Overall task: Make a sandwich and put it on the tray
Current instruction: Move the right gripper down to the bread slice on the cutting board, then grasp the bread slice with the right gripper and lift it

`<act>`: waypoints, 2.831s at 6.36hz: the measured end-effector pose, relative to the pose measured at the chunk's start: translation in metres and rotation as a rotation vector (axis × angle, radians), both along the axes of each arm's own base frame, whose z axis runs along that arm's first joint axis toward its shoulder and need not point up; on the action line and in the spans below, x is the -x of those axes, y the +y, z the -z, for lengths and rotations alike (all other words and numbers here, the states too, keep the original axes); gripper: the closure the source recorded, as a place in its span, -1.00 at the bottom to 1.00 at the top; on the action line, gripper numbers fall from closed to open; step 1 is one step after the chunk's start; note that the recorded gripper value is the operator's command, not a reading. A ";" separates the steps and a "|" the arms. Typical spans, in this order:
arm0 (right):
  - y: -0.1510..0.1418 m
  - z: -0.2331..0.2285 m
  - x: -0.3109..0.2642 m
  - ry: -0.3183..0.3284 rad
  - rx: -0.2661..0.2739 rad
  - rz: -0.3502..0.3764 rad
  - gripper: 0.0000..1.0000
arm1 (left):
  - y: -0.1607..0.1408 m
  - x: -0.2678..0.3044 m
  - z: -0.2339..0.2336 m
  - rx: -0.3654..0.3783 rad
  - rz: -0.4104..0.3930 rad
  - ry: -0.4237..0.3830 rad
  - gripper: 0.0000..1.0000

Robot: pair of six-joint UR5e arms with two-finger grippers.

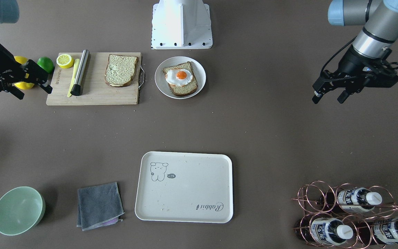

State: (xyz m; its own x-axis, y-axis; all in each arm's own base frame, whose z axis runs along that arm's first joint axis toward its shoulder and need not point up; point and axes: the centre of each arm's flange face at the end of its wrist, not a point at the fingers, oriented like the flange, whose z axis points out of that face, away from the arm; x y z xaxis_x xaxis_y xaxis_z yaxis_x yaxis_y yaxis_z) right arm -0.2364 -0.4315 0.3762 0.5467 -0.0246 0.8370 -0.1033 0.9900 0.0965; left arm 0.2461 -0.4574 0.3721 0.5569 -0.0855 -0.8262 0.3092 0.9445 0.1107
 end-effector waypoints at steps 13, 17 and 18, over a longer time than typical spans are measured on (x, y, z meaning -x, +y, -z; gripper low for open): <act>0.184 -0.039 0.182 0.001 0.038 0.017 0.82 | 0.011 -0.030 0.014 0.003 0.015 0.007 -0.95; 0.180 -0.020 0.169 -0.037 0.037 0.002 1.00 | 0.012 -0.031 0.013 0.003 0.012 0.004 -0.93; 0.179 -0.018 0.165 -0.041 0.038 -0.004 1.00 | 0.012 -0.031 0.013 0.002 0.014 0.003 -0.93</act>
State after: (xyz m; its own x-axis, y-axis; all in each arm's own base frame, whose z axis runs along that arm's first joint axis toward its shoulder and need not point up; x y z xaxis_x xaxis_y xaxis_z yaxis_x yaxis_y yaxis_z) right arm -0.4011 -0.2529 0.3941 0.5123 0.0096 0.8587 -0.1104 0.9924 0.0547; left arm 0.2769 -0.4457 0.3594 0.5529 -0.0946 -0.8279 0.3226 0.9404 0.1080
